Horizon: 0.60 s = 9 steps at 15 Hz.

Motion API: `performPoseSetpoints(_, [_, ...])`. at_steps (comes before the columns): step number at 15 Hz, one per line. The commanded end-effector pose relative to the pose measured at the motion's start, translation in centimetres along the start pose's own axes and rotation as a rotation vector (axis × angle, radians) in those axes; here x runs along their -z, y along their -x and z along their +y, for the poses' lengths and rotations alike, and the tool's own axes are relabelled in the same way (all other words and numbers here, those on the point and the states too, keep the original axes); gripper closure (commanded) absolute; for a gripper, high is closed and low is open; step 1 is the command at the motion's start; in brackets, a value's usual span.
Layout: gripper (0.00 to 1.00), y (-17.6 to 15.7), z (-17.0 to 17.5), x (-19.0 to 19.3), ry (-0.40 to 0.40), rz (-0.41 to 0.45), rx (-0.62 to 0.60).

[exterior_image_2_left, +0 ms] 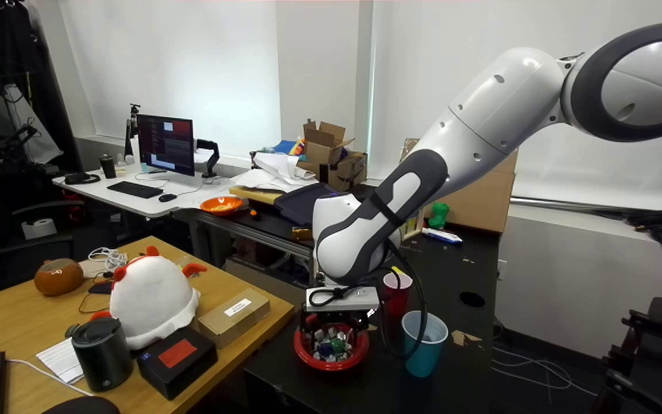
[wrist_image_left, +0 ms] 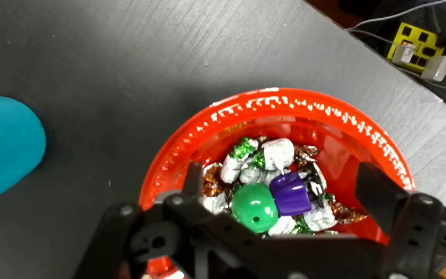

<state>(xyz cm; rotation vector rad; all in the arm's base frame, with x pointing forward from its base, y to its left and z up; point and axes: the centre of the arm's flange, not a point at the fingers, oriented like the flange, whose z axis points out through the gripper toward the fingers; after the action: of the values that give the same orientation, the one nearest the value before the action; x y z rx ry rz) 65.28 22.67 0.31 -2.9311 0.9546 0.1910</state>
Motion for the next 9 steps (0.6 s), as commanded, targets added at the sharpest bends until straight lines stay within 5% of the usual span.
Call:
performPoseSetpoints(1, [0.00, -0.1, 1.2, 1.0, -0.006, 0.020, -0.133])
performPoseSetpoints(9, [0.00, -0.6, 0.2, 0.4, -0.052, 0.032, -0.410])
